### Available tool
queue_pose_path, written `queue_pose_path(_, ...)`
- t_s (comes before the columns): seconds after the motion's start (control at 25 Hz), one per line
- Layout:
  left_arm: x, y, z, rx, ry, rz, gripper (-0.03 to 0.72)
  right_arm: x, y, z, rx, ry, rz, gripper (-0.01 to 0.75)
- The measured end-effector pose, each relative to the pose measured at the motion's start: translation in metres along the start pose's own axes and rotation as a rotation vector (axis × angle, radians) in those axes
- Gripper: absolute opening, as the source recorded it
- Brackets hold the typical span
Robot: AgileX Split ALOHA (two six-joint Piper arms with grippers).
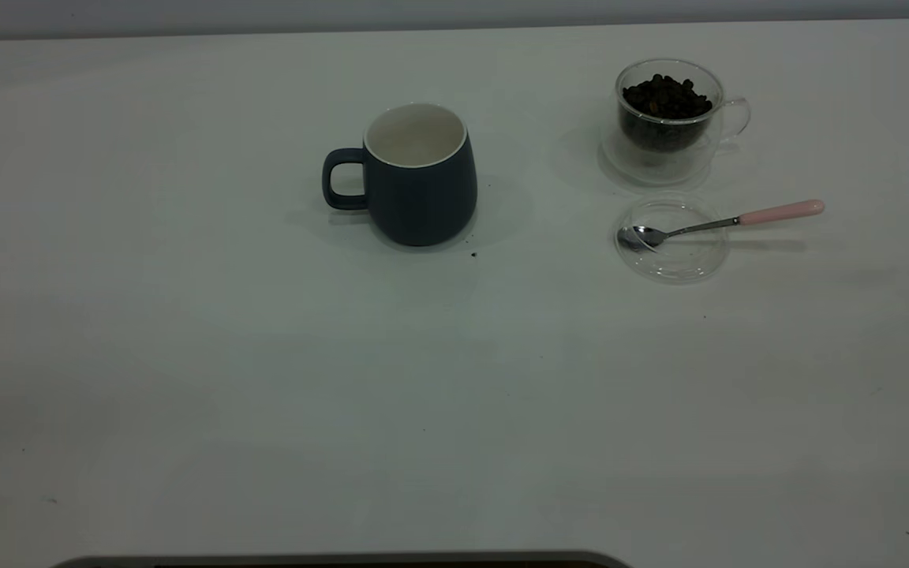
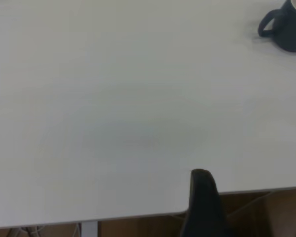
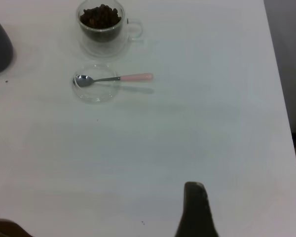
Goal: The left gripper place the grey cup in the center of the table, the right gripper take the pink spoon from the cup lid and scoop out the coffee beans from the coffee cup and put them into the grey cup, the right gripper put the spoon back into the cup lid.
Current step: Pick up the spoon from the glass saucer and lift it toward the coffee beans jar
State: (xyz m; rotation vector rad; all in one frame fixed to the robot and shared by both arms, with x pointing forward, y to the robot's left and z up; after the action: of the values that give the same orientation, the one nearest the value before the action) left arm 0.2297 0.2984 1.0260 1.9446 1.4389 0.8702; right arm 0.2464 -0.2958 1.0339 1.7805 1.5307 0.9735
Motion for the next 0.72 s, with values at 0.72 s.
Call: queue_pose_path(0.72,-0.0015,0.0003,0.0002,-0.003,-0.015,-0.005,0.565,0.0000,0.0000,0.0000,0.000,0.000,0.000,0.586)
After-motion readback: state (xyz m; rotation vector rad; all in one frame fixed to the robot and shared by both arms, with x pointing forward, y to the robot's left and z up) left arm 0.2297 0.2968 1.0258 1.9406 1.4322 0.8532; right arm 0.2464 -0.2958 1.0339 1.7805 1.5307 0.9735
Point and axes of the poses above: a point on each arm's last joint axis where the gripper is mounted, z pointing out along that axis toward the gripper, x along the wrist's bending axis when the last joint is at zero, y = z × x, the point moved 1 cm from there along z, pointing out along that axis toward the gripper, and after that the axes turned 13 degrees about z, right-handed, at the moved point
